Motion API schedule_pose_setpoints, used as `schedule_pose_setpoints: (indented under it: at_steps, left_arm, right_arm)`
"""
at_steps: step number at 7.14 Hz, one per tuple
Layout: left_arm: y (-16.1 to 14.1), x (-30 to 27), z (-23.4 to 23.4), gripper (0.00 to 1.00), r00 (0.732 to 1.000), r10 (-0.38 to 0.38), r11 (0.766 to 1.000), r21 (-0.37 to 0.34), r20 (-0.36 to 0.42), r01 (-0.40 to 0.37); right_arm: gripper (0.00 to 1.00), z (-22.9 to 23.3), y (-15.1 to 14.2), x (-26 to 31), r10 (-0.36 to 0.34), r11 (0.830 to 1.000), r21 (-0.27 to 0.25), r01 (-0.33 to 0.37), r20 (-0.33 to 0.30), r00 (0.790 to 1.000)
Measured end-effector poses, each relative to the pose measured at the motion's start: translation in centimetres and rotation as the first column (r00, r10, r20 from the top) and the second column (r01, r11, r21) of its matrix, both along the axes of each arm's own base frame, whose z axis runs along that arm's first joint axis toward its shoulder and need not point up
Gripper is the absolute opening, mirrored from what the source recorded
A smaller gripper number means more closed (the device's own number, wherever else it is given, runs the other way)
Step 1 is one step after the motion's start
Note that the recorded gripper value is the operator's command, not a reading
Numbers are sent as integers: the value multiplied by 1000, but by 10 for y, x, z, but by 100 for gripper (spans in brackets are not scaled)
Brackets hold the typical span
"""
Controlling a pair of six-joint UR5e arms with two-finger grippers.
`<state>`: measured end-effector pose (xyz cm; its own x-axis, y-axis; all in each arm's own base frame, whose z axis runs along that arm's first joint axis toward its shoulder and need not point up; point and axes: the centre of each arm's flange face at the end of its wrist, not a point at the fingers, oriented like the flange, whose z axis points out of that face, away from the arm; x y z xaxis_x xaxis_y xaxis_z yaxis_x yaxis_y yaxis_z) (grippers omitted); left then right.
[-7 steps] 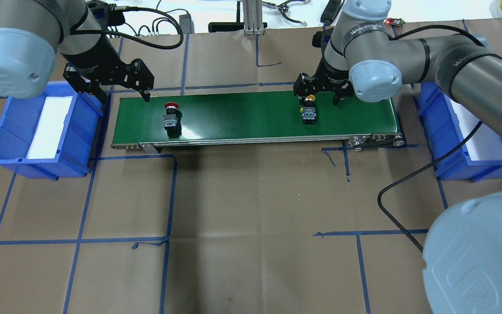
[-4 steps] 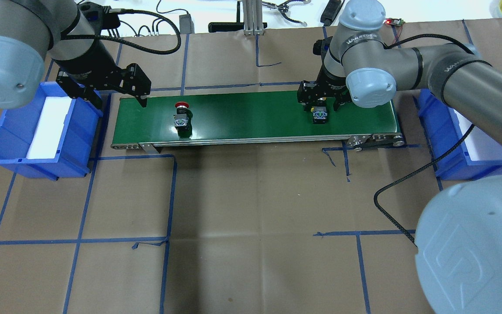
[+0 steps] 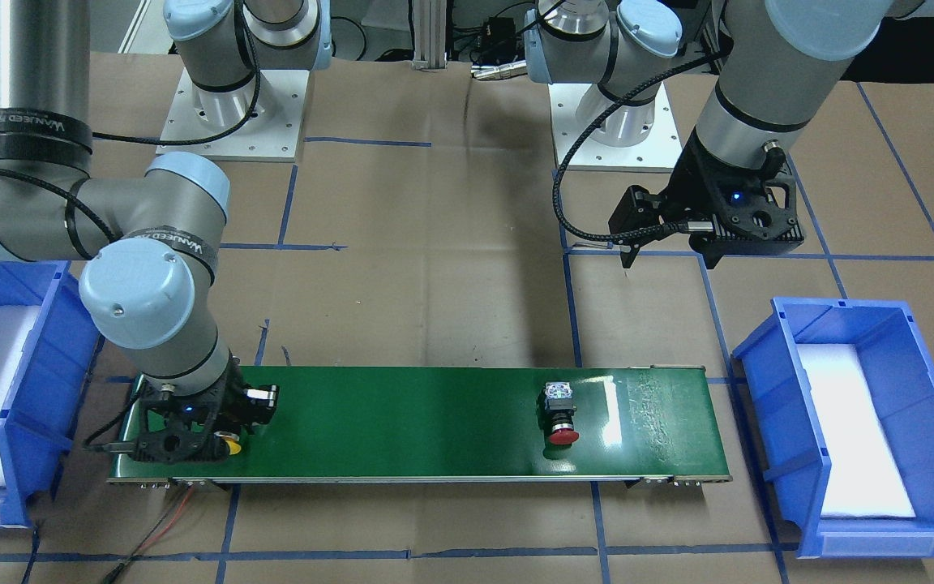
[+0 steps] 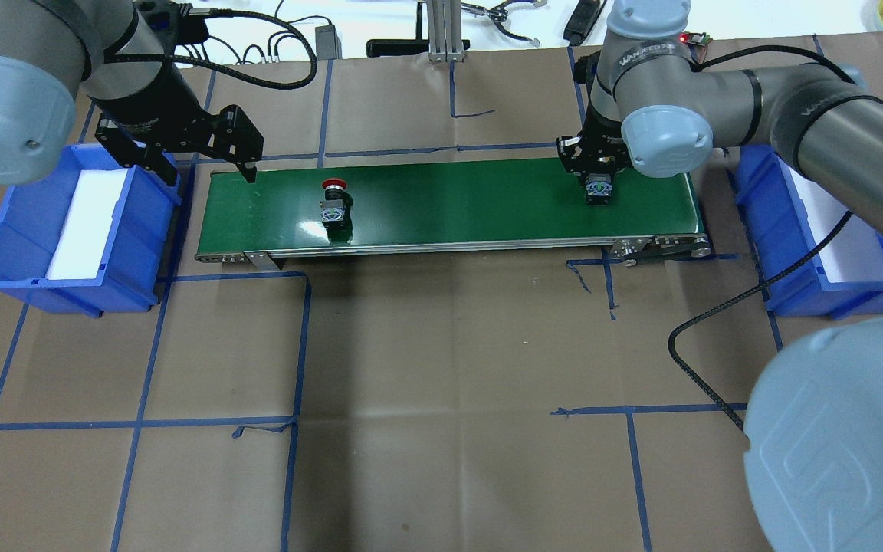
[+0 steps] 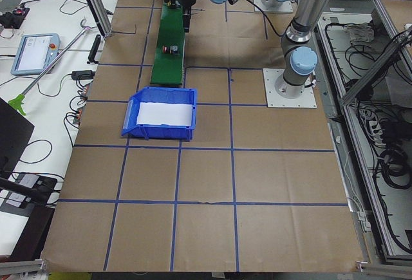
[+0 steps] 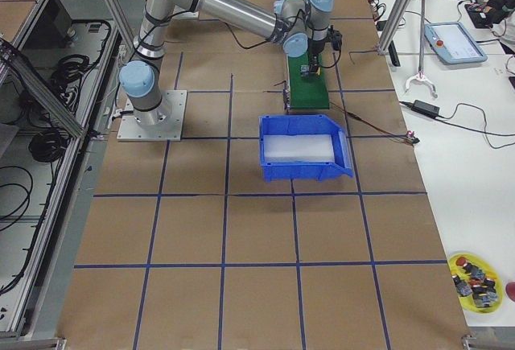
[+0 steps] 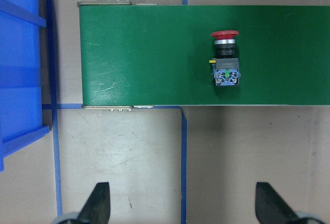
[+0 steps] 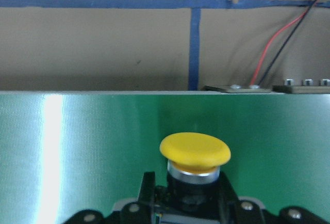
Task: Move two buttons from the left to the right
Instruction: 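Lift the yellow button and carry it to the far blue bin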
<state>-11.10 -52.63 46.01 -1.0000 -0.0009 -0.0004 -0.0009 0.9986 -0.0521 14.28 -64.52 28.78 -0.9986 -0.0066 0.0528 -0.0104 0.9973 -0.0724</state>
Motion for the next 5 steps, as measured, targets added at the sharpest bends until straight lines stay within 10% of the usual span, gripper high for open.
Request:
schedule_pose_setpoints:
  at_steps: [5]
  left_arm:
    - [-1,-1,1,100,1000,6,1000,-3,-5,-6]
  right_arm:
    - [3,140,2,-173,33,999,26,-32,-25,999]
